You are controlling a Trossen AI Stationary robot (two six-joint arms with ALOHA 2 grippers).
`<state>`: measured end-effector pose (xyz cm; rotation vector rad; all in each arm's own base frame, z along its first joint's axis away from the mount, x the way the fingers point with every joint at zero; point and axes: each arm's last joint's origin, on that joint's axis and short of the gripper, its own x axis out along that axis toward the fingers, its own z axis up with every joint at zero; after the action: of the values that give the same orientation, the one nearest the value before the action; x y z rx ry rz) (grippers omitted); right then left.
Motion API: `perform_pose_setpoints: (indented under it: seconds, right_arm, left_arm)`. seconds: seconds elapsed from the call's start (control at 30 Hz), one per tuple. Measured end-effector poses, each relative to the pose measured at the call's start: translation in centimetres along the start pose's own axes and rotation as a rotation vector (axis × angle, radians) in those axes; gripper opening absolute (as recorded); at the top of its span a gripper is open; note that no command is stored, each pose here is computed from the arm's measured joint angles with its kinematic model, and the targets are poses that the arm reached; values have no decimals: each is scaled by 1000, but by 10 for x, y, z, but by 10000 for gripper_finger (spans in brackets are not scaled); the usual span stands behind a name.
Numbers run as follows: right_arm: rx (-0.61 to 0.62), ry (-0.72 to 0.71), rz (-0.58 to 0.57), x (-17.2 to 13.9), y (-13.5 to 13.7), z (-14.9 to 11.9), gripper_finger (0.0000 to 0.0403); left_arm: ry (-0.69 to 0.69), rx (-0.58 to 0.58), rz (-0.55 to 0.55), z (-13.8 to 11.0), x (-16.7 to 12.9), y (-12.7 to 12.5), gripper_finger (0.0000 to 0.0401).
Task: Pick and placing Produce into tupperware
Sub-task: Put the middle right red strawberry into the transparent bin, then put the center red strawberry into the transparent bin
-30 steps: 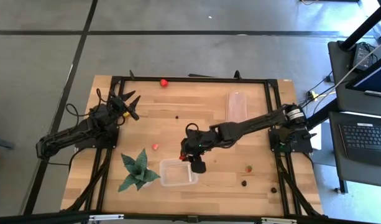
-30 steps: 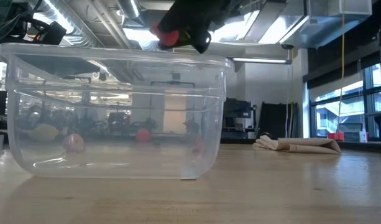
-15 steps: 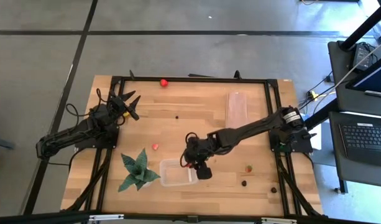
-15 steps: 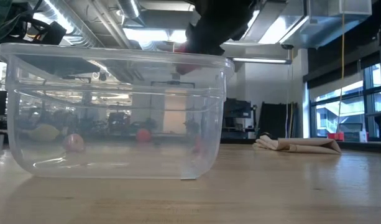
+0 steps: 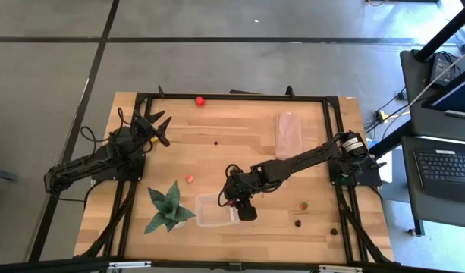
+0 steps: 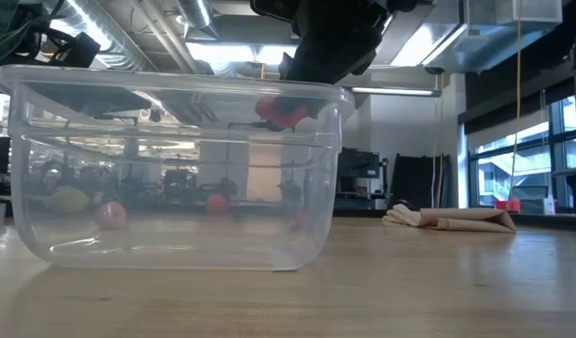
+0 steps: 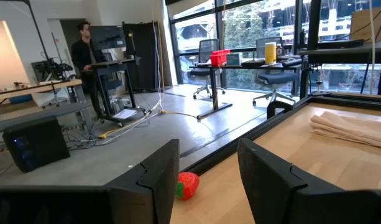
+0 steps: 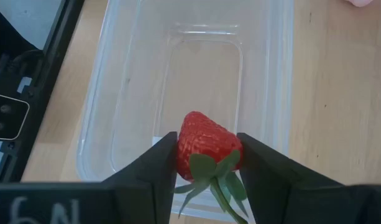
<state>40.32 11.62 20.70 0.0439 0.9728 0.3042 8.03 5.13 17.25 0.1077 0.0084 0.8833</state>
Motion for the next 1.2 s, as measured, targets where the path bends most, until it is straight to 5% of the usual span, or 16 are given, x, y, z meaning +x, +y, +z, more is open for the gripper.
perform_pose_setpoints:
  seconds: [0.53,0.7,0.93,1.2]
  right_arm:
    - [-25,5,-11,-11,-4,10,255]
    - [6,36,-180,-40,-17,31,261]
    - [293,65,-391,-70,-53,39,261]
    - [194,170,-394,-52,-70,16,261]
  left_arm:
    - [0,1,0,0,0,0,157]
    - [0,1,0,0,0,0,157]
    - [0,1,0,0,0,0,157]
    - [0,1,1,0,0,0,157]
